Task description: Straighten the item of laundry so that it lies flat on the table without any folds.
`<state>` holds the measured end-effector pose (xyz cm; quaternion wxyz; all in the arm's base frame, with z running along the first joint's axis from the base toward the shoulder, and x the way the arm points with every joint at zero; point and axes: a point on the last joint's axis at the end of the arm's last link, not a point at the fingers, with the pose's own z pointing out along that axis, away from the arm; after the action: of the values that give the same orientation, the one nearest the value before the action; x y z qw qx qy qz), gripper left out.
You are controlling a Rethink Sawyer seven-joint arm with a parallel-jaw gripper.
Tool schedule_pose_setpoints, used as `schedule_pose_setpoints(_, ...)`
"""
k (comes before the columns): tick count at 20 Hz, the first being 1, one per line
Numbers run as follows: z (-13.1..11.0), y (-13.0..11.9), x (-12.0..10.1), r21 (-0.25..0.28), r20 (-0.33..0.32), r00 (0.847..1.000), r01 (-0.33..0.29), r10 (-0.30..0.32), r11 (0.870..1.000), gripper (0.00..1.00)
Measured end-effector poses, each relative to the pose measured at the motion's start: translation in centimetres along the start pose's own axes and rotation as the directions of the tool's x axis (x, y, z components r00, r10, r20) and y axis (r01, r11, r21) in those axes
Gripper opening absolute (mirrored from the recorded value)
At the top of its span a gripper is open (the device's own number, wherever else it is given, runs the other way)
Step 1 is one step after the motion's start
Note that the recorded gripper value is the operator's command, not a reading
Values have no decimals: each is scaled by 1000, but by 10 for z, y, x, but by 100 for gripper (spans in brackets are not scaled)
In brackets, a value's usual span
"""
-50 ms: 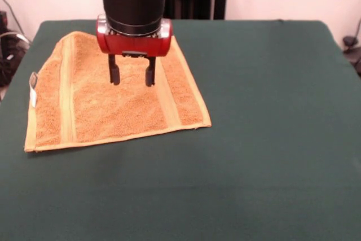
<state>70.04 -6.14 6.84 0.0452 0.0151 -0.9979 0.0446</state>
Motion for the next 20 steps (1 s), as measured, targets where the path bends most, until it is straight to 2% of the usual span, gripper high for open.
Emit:
schedule_pose_setpoints(7,-2,21,-2,-12,-2,1000,15,-15,1000,100)
schedule_pose_setpoints(9,-3,36,-3,-14,-3,1000,31,-31,999,100)
schedule_pose_setpoints(16,-4,64,-4,-14,-3,998,67,-67,998,100)
schedule_pose_setpoints(20,-4,73,-4,-11,-4,997,80,-80,997,100)
